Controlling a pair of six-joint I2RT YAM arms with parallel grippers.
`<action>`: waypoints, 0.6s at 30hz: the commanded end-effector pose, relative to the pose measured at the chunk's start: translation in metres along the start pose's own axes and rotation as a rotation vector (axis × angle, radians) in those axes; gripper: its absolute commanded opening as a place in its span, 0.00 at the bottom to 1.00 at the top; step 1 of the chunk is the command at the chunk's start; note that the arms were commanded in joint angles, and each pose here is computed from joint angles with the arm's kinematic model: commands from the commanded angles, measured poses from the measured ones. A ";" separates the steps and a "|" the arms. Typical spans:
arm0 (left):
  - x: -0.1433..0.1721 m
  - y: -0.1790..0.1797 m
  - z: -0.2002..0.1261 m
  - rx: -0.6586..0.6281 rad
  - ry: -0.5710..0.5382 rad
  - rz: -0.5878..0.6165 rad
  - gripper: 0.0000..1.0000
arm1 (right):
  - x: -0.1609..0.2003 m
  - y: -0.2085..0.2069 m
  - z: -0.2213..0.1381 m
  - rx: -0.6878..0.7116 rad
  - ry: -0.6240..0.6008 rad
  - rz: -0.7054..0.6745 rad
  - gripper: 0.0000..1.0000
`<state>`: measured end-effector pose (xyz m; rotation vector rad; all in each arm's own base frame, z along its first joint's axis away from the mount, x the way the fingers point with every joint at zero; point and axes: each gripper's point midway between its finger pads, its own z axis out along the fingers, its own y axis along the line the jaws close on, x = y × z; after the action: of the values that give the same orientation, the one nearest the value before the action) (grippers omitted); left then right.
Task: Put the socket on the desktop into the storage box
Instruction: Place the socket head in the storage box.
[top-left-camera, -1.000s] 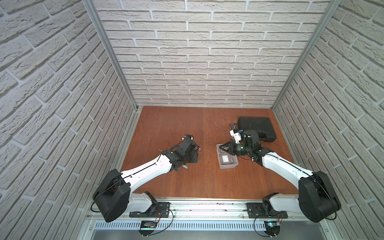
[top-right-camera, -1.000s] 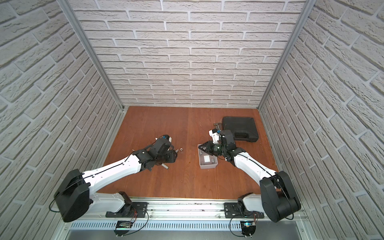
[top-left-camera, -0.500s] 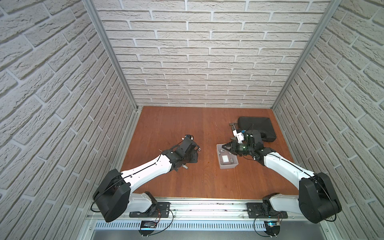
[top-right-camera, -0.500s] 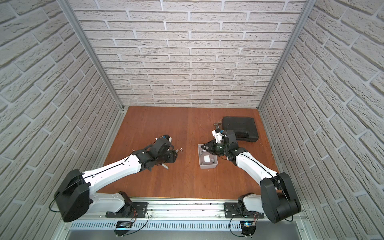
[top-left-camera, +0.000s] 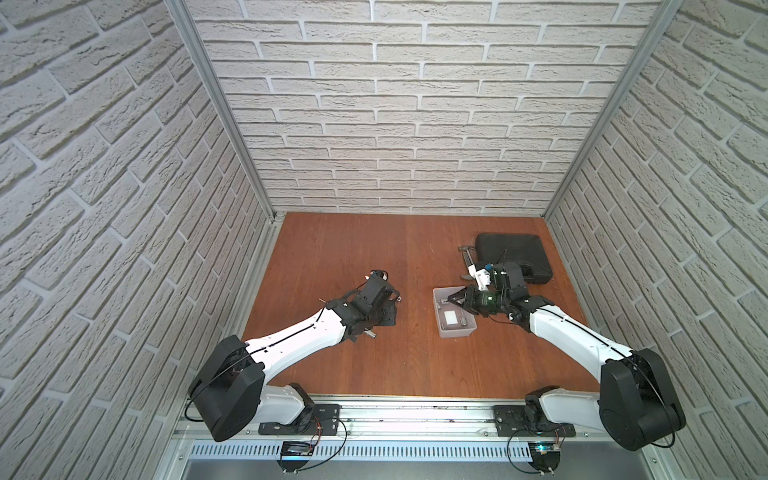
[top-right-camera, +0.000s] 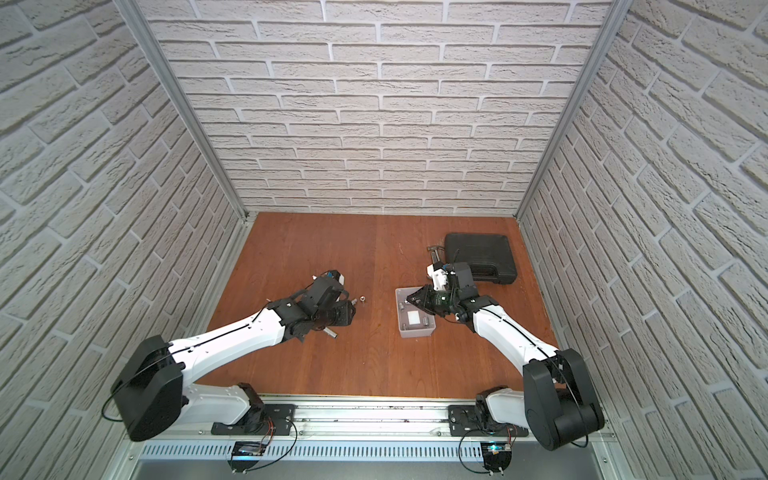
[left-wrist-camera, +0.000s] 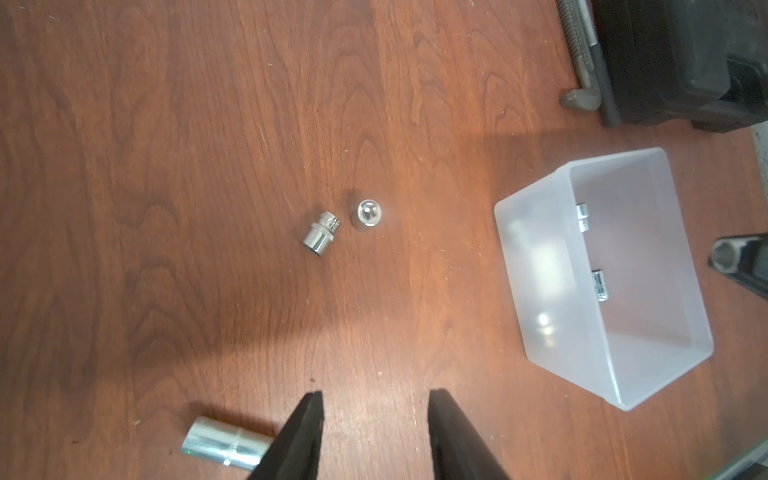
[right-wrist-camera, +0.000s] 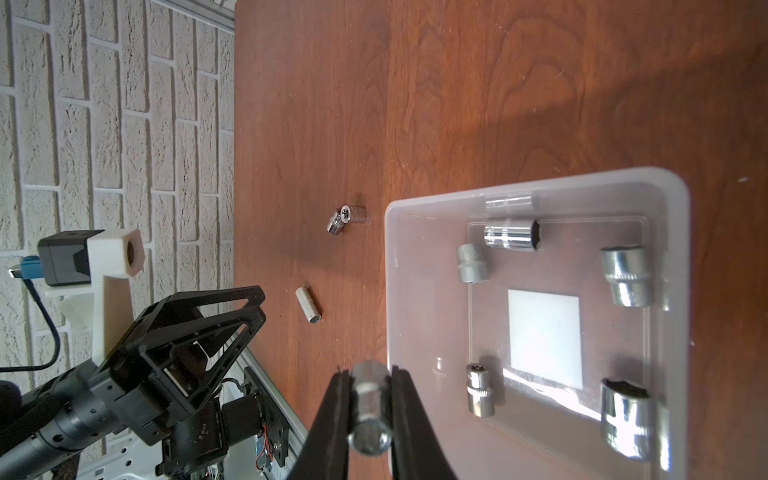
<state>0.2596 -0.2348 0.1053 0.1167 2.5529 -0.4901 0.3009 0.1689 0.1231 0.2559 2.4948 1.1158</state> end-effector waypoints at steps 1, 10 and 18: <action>-0.004 -0.004 0.004 0.021 -0.012 0.012 0.47 | 0.000 -0.003 -0.005 0.009 -0.016 -0.023 0.02; -0.007 -0.007 0.005 0.028 -0.010 0.013 0.47 | 0.005 -0.016 -0.012 0.103 -0.005 -0.044 0.02; -0.008 -0.009 0.006 0.031 -0.010 0.012 0.47 | 0.007 -0.025 -0.011 0.154 0.010 -0.049 0.03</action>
<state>0.2589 -0.2384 0.0981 0.1388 2.5719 -0.4940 0.2847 0.1496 0.1016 0.2639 2.6049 0.9421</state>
